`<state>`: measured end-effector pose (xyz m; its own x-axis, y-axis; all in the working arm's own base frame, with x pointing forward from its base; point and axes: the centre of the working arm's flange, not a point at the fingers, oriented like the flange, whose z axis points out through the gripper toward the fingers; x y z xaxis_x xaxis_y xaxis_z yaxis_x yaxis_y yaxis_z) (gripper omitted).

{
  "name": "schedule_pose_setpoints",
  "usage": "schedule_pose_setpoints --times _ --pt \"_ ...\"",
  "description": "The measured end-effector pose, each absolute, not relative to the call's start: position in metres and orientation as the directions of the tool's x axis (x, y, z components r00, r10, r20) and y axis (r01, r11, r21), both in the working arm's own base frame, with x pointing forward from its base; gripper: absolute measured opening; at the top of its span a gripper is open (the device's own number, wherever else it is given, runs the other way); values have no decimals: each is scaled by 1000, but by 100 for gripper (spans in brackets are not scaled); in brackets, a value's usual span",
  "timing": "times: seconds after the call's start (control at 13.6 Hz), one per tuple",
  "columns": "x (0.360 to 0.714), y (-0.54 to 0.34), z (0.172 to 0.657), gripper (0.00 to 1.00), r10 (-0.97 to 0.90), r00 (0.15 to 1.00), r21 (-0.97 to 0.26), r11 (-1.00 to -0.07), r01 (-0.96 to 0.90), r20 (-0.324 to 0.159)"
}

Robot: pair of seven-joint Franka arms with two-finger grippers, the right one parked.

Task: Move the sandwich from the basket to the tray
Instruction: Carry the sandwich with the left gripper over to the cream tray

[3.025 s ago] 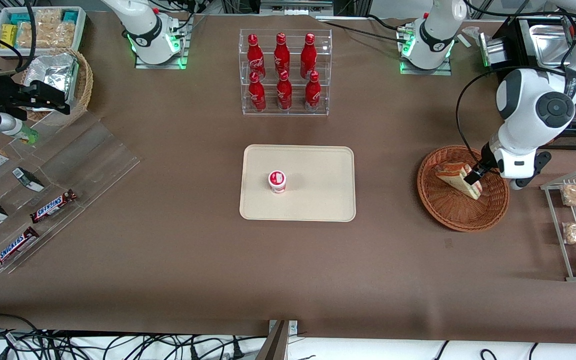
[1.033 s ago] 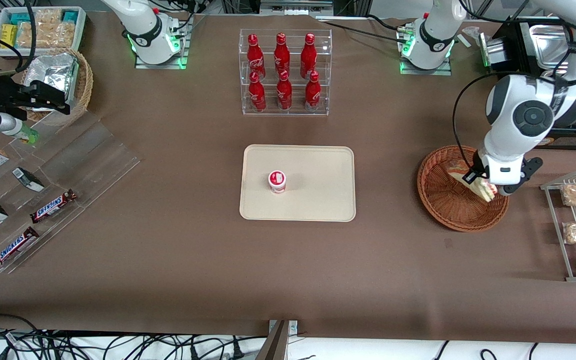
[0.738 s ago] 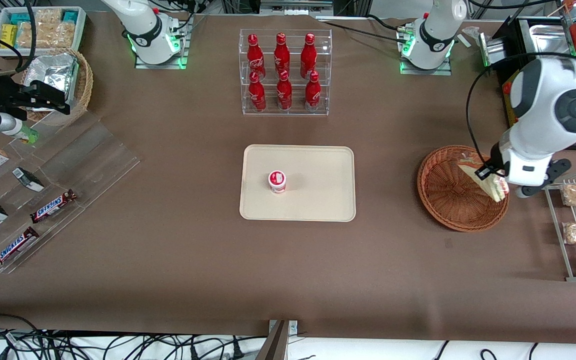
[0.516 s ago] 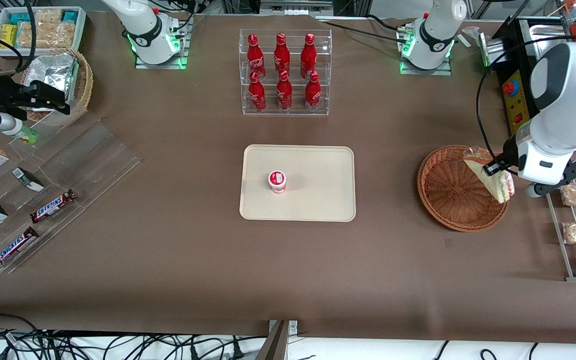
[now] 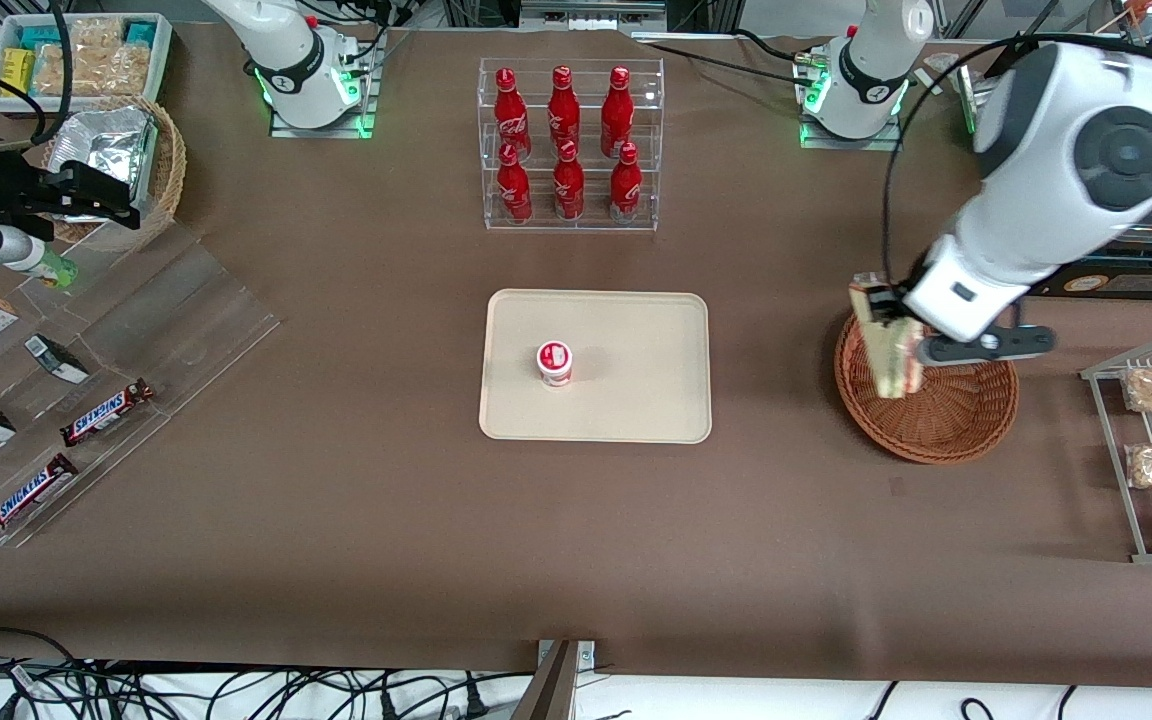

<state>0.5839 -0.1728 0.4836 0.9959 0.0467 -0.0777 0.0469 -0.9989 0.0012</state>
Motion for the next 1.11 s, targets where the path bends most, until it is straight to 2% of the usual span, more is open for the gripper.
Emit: schedule_pose_setpoints --times 0.37,0.81,1.11 --pt "583 -260 453 19 -43 997 58 -998 -39 -66" --pt "574 -340 363 19 -7 997 48 -999 -3 -77" --pt "564 -375 308 19 3 999 3 -1000 4 -53"
